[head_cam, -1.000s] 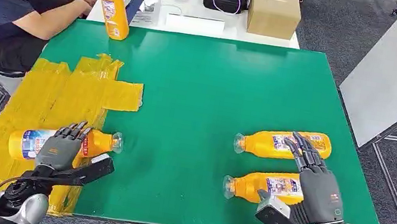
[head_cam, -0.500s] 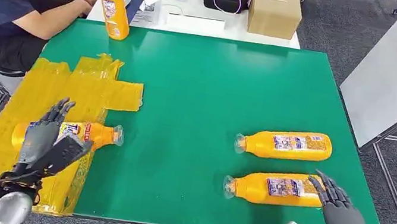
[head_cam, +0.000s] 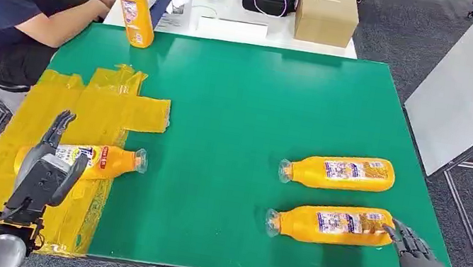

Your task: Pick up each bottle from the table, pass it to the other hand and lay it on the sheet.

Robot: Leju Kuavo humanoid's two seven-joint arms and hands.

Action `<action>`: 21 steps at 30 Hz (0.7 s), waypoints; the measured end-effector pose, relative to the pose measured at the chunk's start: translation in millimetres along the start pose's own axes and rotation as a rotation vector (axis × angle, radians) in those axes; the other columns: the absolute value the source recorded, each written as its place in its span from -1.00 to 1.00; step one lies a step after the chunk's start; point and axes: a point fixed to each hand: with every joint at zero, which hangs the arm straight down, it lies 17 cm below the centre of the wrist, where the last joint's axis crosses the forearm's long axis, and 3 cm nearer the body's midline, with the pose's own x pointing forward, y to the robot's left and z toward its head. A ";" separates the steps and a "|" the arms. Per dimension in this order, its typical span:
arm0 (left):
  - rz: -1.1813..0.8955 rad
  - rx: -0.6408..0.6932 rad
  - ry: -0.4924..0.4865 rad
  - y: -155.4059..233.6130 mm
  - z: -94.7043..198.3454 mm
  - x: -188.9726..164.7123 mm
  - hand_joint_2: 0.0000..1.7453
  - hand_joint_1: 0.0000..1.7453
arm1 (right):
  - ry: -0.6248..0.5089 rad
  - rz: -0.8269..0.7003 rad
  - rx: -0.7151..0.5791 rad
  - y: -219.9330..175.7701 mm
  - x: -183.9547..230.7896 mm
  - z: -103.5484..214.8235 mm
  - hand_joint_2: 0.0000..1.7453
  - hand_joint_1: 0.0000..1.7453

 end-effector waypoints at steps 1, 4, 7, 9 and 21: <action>0.005 -0.001 0.001 -0.2 0.2 0.0 -1.00 -1.00 | 0.003 0.006 -0.001 -1.5 -1.3 -3.9 1.00 -1.00; 0.022 -0.001 0.002 -0.8 0.4 0.4 -1.00 -1.00 | 0.008 0.013 -0.003 -3.7 -2.9 -12.8 1.00 -1.00; 0.035 0.000 0.002 -1.1 0.3 1.0 -1.00 -1.00 | 0.010 0.018 0.003 -3.1 -2.9 -21.0 1.00 -1.00; 0.038 0.001 0.002 -1.4 0.2 1.4 -1.00 -1.00 | 0.012 0.021 0.003 -3.2 -3.1 -26.5 1.00 -1.00; 0.057 0.010 -0.007 0.2 -3.6 5.9 -1.00 -1.00 | 0.009 0.034 0.064 15.2 0.5 -44.7 1.00 -1.00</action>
